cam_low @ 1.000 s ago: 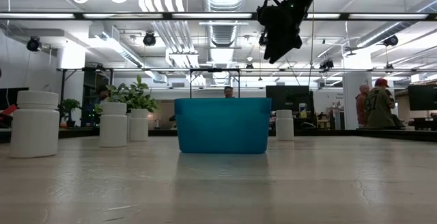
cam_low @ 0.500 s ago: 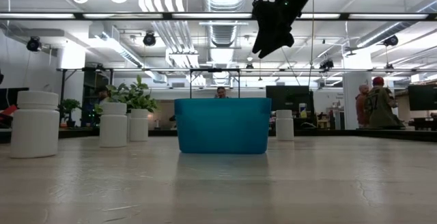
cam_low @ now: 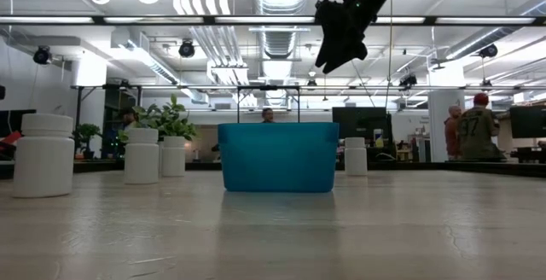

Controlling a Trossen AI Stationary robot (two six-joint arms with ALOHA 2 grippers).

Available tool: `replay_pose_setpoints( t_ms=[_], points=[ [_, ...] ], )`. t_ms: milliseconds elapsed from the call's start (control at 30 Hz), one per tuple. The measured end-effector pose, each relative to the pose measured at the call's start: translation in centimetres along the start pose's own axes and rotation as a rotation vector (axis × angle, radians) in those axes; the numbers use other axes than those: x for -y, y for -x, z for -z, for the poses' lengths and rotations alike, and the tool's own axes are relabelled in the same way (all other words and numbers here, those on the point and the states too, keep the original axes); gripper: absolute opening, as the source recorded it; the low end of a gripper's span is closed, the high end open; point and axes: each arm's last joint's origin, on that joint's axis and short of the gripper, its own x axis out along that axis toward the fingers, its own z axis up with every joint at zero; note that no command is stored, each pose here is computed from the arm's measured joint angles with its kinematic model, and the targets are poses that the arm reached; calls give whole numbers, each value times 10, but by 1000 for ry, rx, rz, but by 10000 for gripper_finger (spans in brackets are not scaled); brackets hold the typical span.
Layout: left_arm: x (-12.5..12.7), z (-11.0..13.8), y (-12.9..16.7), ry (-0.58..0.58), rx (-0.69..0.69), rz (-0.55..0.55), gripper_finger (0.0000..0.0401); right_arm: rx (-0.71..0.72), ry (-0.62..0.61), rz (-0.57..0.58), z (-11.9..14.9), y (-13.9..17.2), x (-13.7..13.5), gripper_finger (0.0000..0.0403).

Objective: Pick and place pill bottles into a basket
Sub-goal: Put the white pill bottle into the blue container

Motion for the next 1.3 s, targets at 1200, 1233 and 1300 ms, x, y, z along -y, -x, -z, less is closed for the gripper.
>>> replay_pose_setpoints(
  t_ms=[1200,1233,1300],
  points=[
    [-13,92,41,140,-71,-8,0,-191,118,-152,45,-31,4,203],
    [-14,95,41,133,-98,-12,0,-198,129,-154,47,-33,5,203],
    [-14,101,42,121,-153,-24,0,-205,159,-164,50,-34,5,203]
  ],
)
